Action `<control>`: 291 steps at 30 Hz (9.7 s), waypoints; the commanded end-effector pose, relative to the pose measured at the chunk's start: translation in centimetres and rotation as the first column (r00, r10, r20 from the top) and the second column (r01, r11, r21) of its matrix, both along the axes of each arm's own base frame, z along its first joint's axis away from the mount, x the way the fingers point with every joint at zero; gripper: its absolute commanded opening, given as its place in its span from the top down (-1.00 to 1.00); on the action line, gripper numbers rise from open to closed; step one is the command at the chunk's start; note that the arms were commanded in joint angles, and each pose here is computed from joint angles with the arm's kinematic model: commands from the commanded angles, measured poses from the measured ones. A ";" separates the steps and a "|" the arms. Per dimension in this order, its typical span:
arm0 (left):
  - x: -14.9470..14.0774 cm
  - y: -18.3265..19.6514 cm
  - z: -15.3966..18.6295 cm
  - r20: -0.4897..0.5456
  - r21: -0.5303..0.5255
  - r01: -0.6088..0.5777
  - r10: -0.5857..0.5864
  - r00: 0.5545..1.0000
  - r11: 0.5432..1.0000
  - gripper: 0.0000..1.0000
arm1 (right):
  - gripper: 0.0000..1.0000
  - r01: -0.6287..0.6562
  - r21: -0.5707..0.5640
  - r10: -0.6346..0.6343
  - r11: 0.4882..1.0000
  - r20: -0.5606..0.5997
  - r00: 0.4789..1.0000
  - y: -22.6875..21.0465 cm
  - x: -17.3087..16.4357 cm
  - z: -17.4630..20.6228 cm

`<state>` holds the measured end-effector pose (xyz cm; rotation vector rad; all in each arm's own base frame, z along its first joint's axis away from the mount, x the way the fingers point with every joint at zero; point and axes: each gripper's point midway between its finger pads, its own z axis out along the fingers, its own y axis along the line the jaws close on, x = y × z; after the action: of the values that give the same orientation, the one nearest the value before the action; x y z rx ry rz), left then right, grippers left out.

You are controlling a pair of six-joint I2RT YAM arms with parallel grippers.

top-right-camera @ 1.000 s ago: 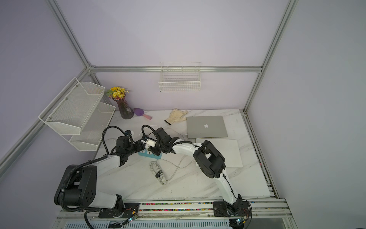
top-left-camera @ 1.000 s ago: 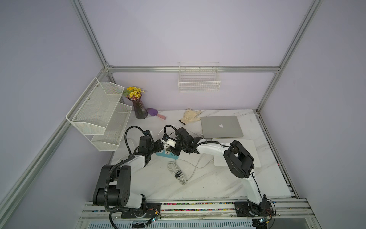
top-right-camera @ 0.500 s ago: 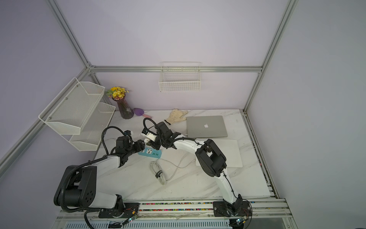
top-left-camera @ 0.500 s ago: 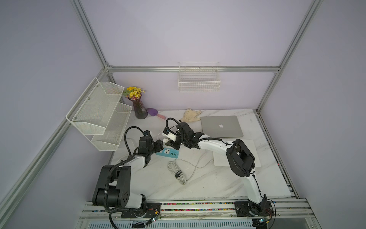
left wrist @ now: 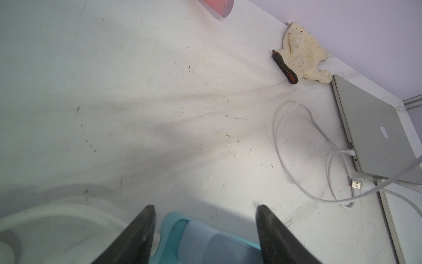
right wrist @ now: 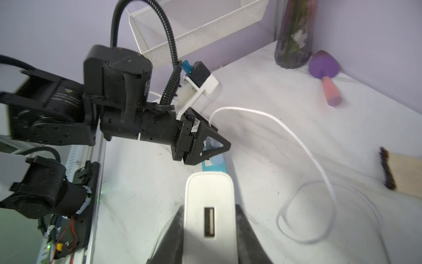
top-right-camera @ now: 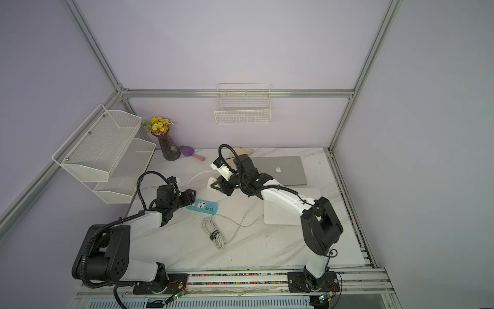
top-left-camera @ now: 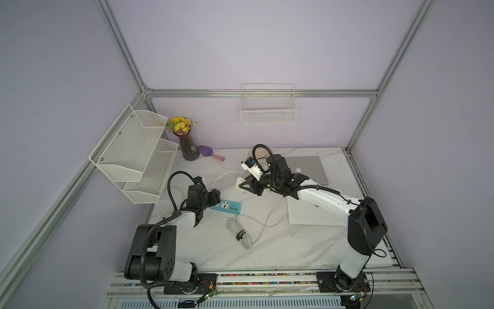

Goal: Unplug the laptop charger
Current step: Place the plug at the center of the board, then adjust the charging cable at the center of the board, then remove the charging cable from the laptop, then place the charging cable at the center of the board, then adjust the socket at the center of the board.

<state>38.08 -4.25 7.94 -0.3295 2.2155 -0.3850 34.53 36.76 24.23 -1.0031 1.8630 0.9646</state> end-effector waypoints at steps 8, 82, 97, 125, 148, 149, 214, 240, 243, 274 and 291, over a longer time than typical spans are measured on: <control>-1.0 0.7 -1.1 -0.030 0.022 -0.037 0.037 0.999 0.999 -0.45 | 1.00 0.187 -0.090 -0.207 0.978 -0.465 0.861 -4.9 3.8 -10.1; -0.9 0.5 0.1 0.025 0.017 -0.030 0.030 0.999 0.999 -0.58 | 0.19 -0.003 -0.641 -0.521 0.768 -0.627 0.579 -12.5 -11.2 -21.6; -0.9 0.8 1.6 0.060 0.037 -0.035 0.033 0.998 0.999 -0.69 | 0.07 0.182 -0.611 -0.522 0.771 -0.441 0.730 -9.9 -3.6 -16.0; 4.8 -3.5 28.0 0.520 0.103 0.122 -0.158 0.839 0.987 -0.55 | 0.19 0.590 -0.106 -0.575 0.800 -0.414 0.706 -10.3 14.6 -6.2; 14.5 -28.8 5.6 -0.119 0.224 0.853 -0.855 0.505 0.472 -0.25 | 0.18 0.740 -0.017 -0.649 0.672 -0.494 0.579 -20.5 15.3 -7.7; 14.3 -29.0 4.9 -0.140 0.226 0.860 -0.859 0.493 0.457 -0.25 | 0.18 0.739 -0.007 -0.642 0.673 -0.501 0.580 -20.6 15.3 -7.7; 9.9 -29.1 -2.2 -0.253 0.422 0.866 -0.882 0.397 0.269 1.00 | -0.67 0.678 -0.498 -0.834 0.540 -0.206 0.512 -17.6 18.8 -21.6; 11.6 -23.4 0.3 -0.347 0.519 0.775 -0.740 0.577 0.361 0.48 | -0.61 0.756 -0.297 -0.811 0.583 -0.263 0.522 -18.7 18.2 -13.0; 12.5 -22.9 2.3 -0.309 0.552 0.725 -0.706 0.637 0.413 -0.18 | -0.81 0.756 -0.259 -0.799 0.601 -0.239 0.553 -18.6 18.0 -11.1; 3.6 9.2 4.2 -0.106 -0.157 -0.385 0.372 0.922 0.909 0.14 | -0.04 0.129 -0.068 -0.139 0.989 -0.171 0.976 6.6 10.3 -0.7; 2.0 6.4 -5.4 -0.374 -0.153 -0.280 0.206 0.904 0.948 0.77 | 1.00 0.093 -0.101 -0.126 0.991 -0.410 0.903 0.4 -5.9 -9.2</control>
<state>40.67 2.92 3.18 -0.8710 2.4120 -0.4244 28.79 36.01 18.28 -0.7852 2.2522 1.1171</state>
